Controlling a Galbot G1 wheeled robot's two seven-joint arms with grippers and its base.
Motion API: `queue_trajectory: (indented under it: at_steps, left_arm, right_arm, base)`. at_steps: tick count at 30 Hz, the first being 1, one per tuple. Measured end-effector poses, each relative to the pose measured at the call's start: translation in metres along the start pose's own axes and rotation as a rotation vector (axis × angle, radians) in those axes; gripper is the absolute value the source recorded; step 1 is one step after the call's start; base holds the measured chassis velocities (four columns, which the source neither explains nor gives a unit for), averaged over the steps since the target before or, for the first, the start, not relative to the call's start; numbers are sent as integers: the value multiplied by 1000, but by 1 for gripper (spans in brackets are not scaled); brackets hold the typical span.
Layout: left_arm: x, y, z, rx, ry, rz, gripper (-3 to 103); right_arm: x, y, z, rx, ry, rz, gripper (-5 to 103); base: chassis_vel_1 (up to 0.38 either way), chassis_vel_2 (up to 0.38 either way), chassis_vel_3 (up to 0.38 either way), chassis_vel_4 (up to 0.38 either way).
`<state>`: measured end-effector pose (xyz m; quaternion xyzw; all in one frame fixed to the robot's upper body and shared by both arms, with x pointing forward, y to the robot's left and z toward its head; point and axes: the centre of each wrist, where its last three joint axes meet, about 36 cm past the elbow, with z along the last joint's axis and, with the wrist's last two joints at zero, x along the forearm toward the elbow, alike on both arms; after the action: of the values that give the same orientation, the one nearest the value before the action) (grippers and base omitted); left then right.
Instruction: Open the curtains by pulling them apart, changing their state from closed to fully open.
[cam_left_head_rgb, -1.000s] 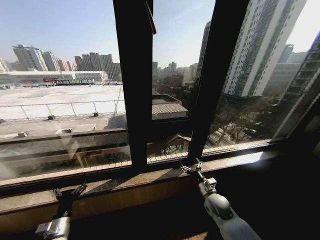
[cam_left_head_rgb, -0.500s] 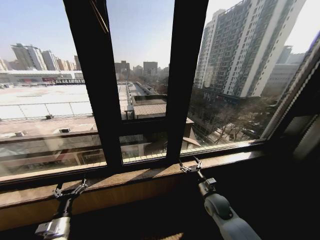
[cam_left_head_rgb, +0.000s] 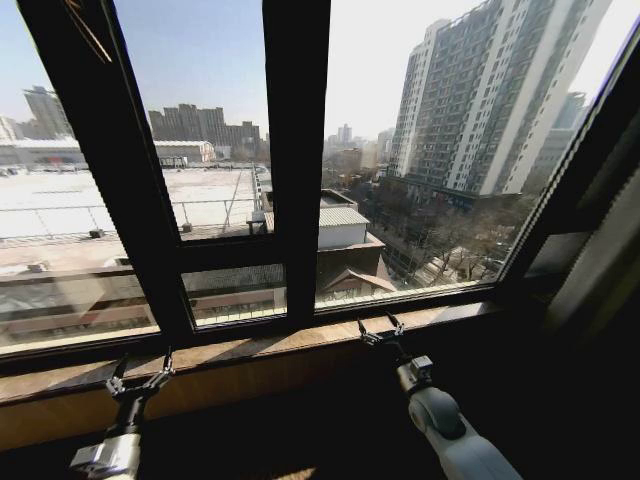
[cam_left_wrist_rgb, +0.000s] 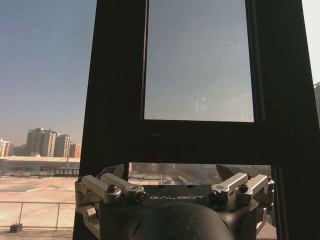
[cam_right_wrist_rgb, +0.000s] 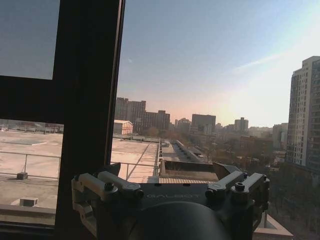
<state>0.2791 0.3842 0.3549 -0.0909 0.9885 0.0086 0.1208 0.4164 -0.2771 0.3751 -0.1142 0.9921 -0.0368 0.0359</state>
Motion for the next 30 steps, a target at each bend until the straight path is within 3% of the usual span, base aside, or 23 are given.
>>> queue_trajectory:
  at_steps: [7, 19, 30]
  left_arm:
    - [0, 0, 0, 0, 0, 0, 100]
    - [0, 0, 0, 0, -1, -1, 100]
    - [0, 0, 0, 0, 0, -1, 100]
  right_arm:
    - [0, 0, 0, 0, 0, 0, 100]
    - [0, 0, 0, 0, 0, 0, 100]
    - [0, 0, 0, 0, 0, 0, 100]
  base:
    - [-144, -172, 189, 168]
    - [49, -45, -49, 39]
    - [106, -337, -110, 344]
